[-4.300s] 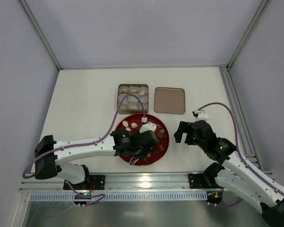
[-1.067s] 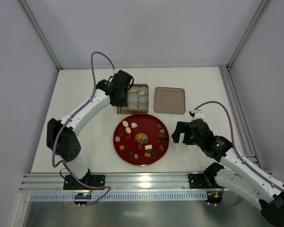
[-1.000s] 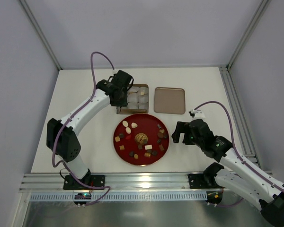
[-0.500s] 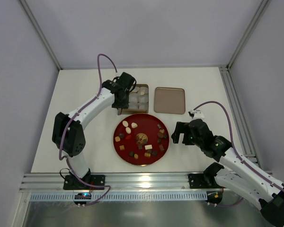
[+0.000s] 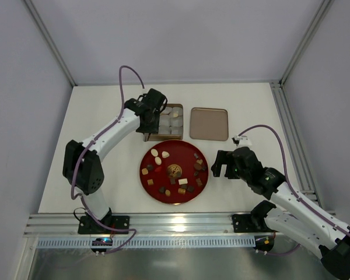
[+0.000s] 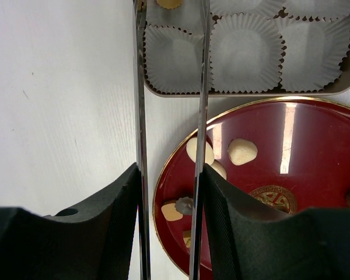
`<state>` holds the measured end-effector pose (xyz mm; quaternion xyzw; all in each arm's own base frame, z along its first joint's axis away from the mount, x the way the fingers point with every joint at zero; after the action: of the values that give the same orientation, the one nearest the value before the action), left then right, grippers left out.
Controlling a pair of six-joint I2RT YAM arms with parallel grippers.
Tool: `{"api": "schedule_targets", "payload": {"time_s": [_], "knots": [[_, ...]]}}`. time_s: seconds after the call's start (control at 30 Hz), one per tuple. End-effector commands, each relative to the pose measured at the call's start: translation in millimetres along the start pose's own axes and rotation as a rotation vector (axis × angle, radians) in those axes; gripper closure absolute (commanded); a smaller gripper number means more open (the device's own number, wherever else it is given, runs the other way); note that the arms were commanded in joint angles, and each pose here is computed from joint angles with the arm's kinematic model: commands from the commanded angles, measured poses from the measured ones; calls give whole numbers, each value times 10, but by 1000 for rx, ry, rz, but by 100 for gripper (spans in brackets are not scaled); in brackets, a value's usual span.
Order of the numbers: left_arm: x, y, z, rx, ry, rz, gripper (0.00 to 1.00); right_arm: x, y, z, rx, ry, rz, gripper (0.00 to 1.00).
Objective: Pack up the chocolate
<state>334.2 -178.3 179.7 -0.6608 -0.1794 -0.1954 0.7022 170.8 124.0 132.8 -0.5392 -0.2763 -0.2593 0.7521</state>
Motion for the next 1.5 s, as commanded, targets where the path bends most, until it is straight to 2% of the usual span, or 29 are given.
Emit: {"api": "schedule_targets", "payload": {"time_s": [0.0,0.23,0.37,0.53,0.77,1.0,1.47], "knots": [[226,-458,38,-64,-10,-123,55,78,19,32,12,8,-35,0],[129,-924,-57,-146,24,-170,55,92,4,28,9,6,-40,0],[-147,-1146,-187,-196,73,-161,55,132,-33,39,12,9,-51,0],[-677,-1349,-365,-280,119,-131,55,175,-114,42,18,11,-68,0],[-1296,-1381,-465,-310,162,-57,55,158,-126,25,13,10,-65,0],[-1720,-1334,-595,-316,194,-13,55,131,-127,27,21,14,-58,0],[-2036,-1223,-755,-298,227,31,55,119,-128,32,28,18,-56,0]]}}
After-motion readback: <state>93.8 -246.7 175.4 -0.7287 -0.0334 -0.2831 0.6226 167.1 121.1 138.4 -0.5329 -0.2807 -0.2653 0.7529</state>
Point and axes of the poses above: each gripper's point midway between its finger pads, its own y axis out along the fingers, its own z axis along the line the jaws close on, x = y × z, the point moved 4 cm from there along -y, back along the fingers, and after that the axes turned 3 degrees about -y, right-handed, at the moved point
